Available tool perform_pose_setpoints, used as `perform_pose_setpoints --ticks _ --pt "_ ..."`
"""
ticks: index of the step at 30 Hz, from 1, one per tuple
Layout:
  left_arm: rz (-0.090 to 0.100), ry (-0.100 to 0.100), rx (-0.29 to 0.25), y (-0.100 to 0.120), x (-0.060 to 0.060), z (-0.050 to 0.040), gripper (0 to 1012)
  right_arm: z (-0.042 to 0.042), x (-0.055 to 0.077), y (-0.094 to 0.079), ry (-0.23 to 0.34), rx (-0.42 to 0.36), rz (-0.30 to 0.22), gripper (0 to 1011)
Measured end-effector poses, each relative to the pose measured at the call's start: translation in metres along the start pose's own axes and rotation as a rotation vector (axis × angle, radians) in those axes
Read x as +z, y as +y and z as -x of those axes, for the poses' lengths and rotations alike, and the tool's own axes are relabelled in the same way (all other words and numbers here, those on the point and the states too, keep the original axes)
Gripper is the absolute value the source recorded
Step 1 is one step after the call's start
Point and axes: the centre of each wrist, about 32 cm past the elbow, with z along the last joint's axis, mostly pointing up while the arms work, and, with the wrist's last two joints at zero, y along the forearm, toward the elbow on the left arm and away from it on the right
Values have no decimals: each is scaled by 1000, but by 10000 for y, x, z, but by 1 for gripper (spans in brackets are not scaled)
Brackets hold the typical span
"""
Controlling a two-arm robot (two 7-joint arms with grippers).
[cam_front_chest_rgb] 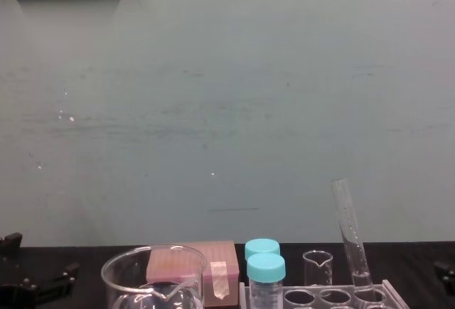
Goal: Hold the test tube with one hand and immerse one end into the beaker, then return it to the test tube rack.
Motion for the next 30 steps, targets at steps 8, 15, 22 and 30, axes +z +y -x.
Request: perform_pose_setpoints --ticks 8,15,22,30 --pt "0 0 0 0 0 0 1000 0 0 0 0 0 0 1003" --pt "0 0 0 0 0 0 1000 0 0 0 0 0 0 1003" --pt "0 0 0 0 0 0 1000 0 0 0 0 0 0 1003" --pt "0 0 0 0 0 0 1000 -1 3 0 0 1 -1 1003"
